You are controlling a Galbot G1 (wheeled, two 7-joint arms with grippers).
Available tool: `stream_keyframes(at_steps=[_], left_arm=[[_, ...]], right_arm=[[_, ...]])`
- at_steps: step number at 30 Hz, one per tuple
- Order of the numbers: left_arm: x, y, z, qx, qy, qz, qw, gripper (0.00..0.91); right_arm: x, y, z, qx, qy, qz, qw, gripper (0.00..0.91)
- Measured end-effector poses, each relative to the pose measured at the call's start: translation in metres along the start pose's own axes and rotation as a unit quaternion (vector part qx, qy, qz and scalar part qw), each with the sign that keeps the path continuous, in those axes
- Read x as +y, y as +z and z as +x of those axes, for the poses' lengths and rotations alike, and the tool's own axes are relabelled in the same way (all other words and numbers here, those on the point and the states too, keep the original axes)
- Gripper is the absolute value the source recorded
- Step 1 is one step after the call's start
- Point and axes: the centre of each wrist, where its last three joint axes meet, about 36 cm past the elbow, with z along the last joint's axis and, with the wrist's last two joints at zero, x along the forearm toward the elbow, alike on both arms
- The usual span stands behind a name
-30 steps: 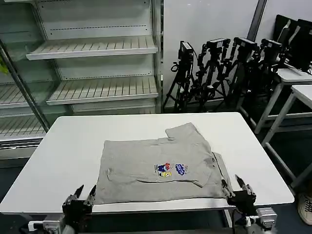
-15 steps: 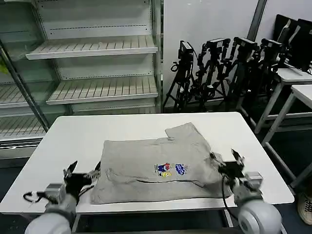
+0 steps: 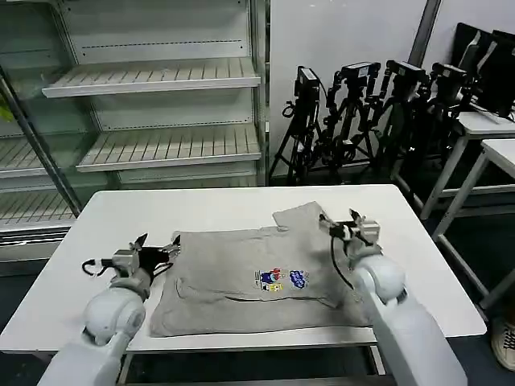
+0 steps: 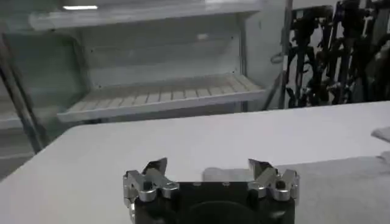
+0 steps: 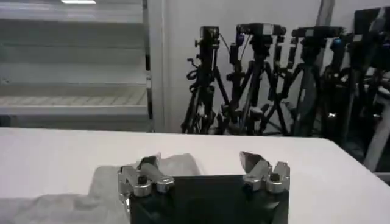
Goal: Fold and organize the clothes.
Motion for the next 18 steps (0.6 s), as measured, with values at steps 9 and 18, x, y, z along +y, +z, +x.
stream_keyframes(at_steps=[9,18], left_arm=[[-0.006,0.001,-0.044,0.029,0.003,-0.002,1.0,0.907],[-0.005,0.009,-0.068,0.057,0.002,0.01,0.998,0.111]], right_arm=[[0.004,-0.009,-0.054,0.03,0.02,-0.003,0.999,0.907],[0.016,0.008,-0.085,0.075,0.02,0.004,0.997,0.806]])
